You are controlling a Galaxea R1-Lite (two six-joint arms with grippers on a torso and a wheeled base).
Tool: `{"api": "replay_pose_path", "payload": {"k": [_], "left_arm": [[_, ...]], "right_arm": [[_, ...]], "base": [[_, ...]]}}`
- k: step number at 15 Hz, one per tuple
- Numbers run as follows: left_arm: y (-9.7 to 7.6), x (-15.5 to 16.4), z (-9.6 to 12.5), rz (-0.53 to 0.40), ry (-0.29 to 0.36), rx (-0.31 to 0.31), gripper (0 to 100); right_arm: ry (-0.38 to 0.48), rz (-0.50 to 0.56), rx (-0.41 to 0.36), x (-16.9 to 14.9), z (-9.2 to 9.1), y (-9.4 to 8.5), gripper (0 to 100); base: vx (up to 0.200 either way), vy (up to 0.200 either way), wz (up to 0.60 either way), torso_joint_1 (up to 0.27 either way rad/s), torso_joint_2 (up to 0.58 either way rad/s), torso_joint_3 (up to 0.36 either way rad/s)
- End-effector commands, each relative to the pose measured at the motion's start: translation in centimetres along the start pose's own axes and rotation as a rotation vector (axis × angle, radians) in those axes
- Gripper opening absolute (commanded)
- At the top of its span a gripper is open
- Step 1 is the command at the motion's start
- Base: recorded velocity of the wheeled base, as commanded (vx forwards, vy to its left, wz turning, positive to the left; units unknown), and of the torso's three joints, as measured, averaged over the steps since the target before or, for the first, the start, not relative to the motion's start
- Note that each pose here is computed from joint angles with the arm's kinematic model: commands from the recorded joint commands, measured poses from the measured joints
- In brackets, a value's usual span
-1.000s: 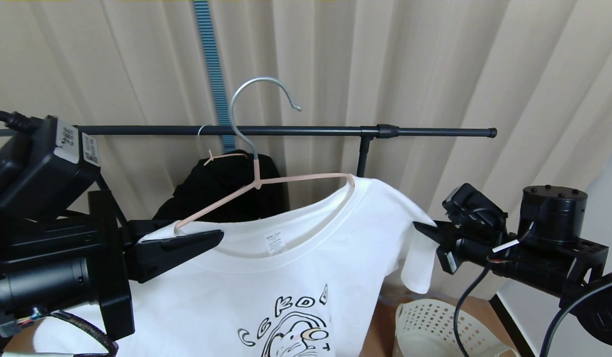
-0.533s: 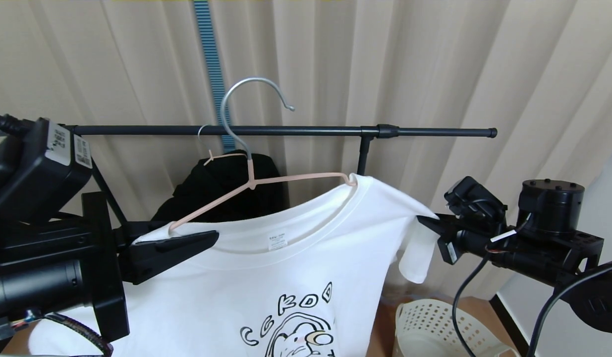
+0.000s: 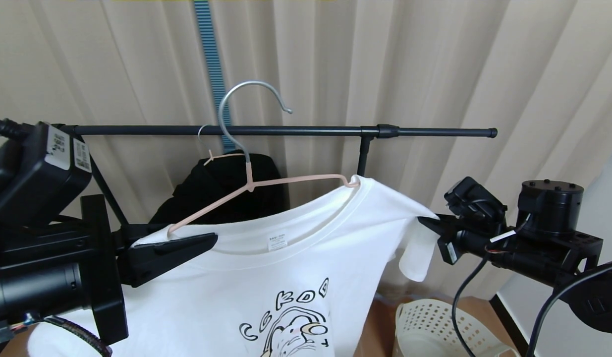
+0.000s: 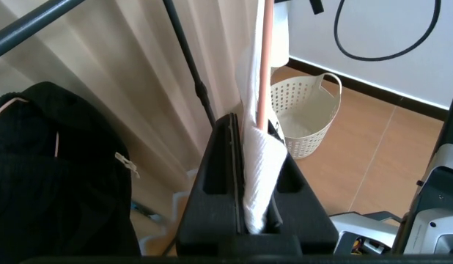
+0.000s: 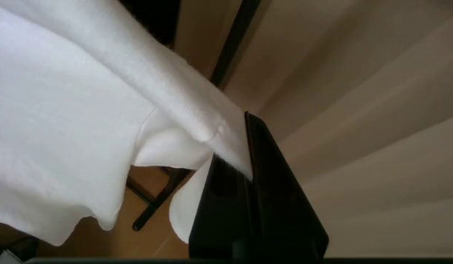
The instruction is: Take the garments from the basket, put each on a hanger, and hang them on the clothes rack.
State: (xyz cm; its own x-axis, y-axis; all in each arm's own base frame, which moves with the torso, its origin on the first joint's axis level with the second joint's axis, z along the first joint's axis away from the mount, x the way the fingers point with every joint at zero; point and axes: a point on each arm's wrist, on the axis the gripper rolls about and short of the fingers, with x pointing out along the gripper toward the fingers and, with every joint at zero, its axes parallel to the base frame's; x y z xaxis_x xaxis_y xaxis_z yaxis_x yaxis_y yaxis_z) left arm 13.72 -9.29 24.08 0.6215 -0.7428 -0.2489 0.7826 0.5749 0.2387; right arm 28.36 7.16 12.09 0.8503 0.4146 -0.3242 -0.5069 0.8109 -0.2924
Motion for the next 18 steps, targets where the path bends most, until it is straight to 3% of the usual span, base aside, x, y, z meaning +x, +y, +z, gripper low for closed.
{"api": "replay_pose_path", "payload": {"k": [1, 2, 9, 14, 18], "left_arm": [[0.0, 0.1, -0.1, 0.001, 0.003, -0.001, 0], [0.0, 0.1, -0.1, 0.000, 0.005, -0.002, 0], [0.6, 0.1, -0.3, 0.047, 0.025, -0.015, 0], [1.8, 1.0, -1.1, 0.127, 0.086, -0.083, 0], [3.2, 2.5, -1.5, 0.209, 0.123, -0.128, 0]], "right_arm": [[-0.004, 0.002, -0.002, -0.4, 0.1, 0.1, 0], [-0.002, 0.004, -0.003, -0.4, 0.0, 0.2, 100], [-0.051, 0.013, -0.019, -1.9, 1.2, 0.7, 100], [-0.133, 0.045, -0.048, -3.8, 3.1, 2.2, 100], [-0.150, 0.049, -0.056, -4.3, 3.5, 2.5, 100]], "base": [[0.000, 0.000, 0.00, 0.000, 0.00, 0.000], [0.000, 0.000, 0.00, 0.000, 0.00, 0.000], [0.000, 0.000, 0.00, 0.000, 0.00, 0.000], [0.000, 0.000, 0.00, 0.000, 0.00, 0.000], [0.000, 0.000, 0.00, 0.000, 0.00, 0.000]]}}
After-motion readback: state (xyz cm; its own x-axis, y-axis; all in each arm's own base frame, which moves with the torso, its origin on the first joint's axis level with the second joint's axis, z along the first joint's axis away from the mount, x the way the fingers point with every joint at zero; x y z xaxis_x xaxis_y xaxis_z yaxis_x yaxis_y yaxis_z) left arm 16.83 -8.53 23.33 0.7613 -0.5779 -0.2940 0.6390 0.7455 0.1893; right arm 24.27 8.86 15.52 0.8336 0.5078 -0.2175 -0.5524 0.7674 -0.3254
